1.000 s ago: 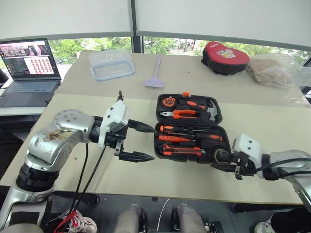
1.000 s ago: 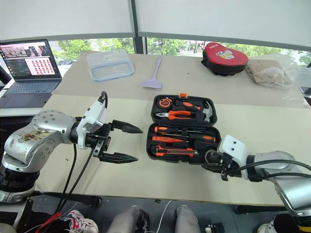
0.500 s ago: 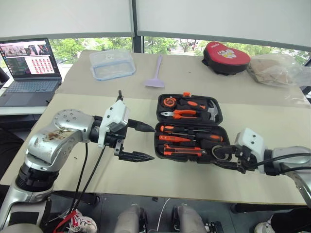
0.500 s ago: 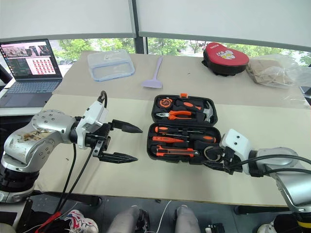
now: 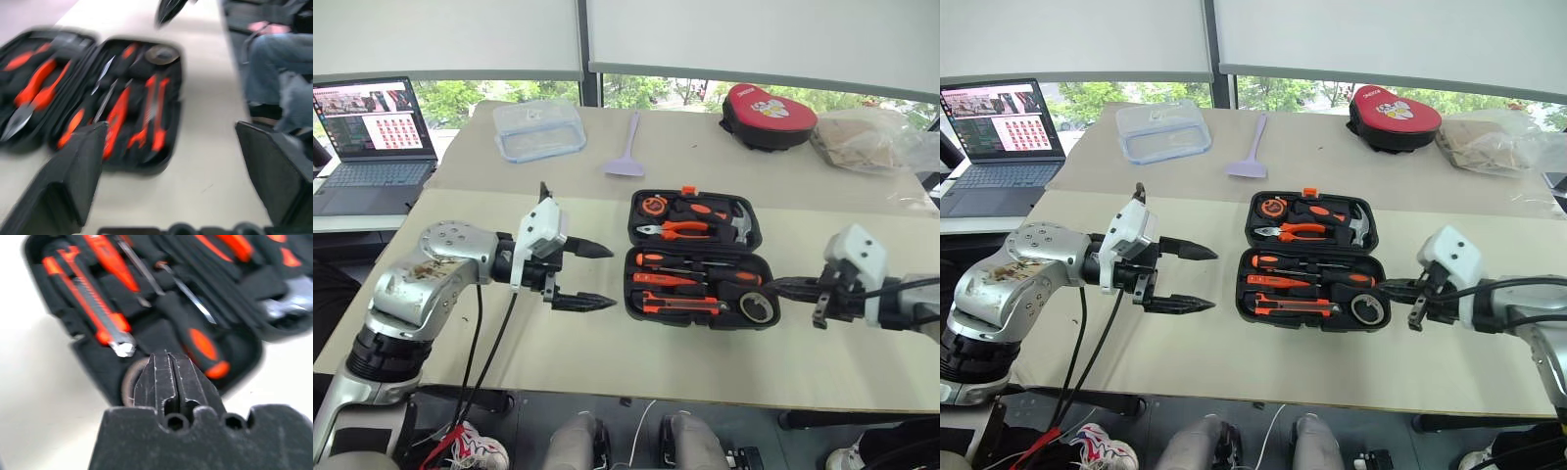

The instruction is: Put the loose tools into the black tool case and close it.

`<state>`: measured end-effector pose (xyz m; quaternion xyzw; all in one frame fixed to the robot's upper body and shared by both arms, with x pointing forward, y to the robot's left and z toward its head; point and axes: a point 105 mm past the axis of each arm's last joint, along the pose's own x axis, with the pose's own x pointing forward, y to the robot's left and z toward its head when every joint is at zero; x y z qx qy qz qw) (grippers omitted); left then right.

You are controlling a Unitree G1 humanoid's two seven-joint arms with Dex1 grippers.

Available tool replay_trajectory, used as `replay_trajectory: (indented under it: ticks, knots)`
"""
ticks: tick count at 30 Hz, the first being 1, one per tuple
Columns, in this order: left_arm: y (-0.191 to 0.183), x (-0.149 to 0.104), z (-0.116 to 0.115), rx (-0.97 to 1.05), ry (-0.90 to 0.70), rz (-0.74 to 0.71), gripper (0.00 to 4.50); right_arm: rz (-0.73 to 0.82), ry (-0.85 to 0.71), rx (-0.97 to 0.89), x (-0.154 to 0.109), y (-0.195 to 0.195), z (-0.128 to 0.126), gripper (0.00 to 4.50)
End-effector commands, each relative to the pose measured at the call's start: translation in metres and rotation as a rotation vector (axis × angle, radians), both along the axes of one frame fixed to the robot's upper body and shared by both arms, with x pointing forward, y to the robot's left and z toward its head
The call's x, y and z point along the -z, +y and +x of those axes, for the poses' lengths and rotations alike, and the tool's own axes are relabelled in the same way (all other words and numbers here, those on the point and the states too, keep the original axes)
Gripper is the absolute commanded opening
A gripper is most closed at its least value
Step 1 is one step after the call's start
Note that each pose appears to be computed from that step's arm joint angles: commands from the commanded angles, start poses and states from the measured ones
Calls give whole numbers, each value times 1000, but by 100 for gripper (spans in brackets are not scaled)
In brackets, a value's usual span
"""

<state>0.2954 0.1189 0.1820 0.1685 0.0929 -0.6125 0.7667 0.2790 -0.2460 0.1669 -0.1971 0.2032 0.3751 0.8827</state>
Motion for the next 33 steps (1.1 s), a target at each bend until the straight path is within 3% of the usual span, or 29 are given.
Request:
replay_trajectory:
  ticks: [1, 8, 9, 14, 18, 26, 33]
  knots:
    - [12, 18, 29, -145, -48, 55, 269, -45, -68, 58, -8, -20, 16, 0]
    - [-6, 45, 61, -212, -48, 56, 16, -118, -96, 122, 19, -35, 48, 0]
    - [-11, 47, 64, -210, -48, 55, 6, -135, -97, 119, 23, -35, 52, 0]
    - [-36, 46, 65, -163, -43, 18, 6, -150, -96, 76, 35, -25, 62, 0]
    - [-50, 45, 52, -78, -10, -9, 6, -129, -109, 11, 36, -13, 59, 0]
    - [-55, 58, 11, 119, 109, -8, 6, -133, -111, -155, 38, 5, 31, 0]
    - [-52, 64, -10, 209, 154, 30, 6, -153, -104, -218, 45, 4, 1, 0]
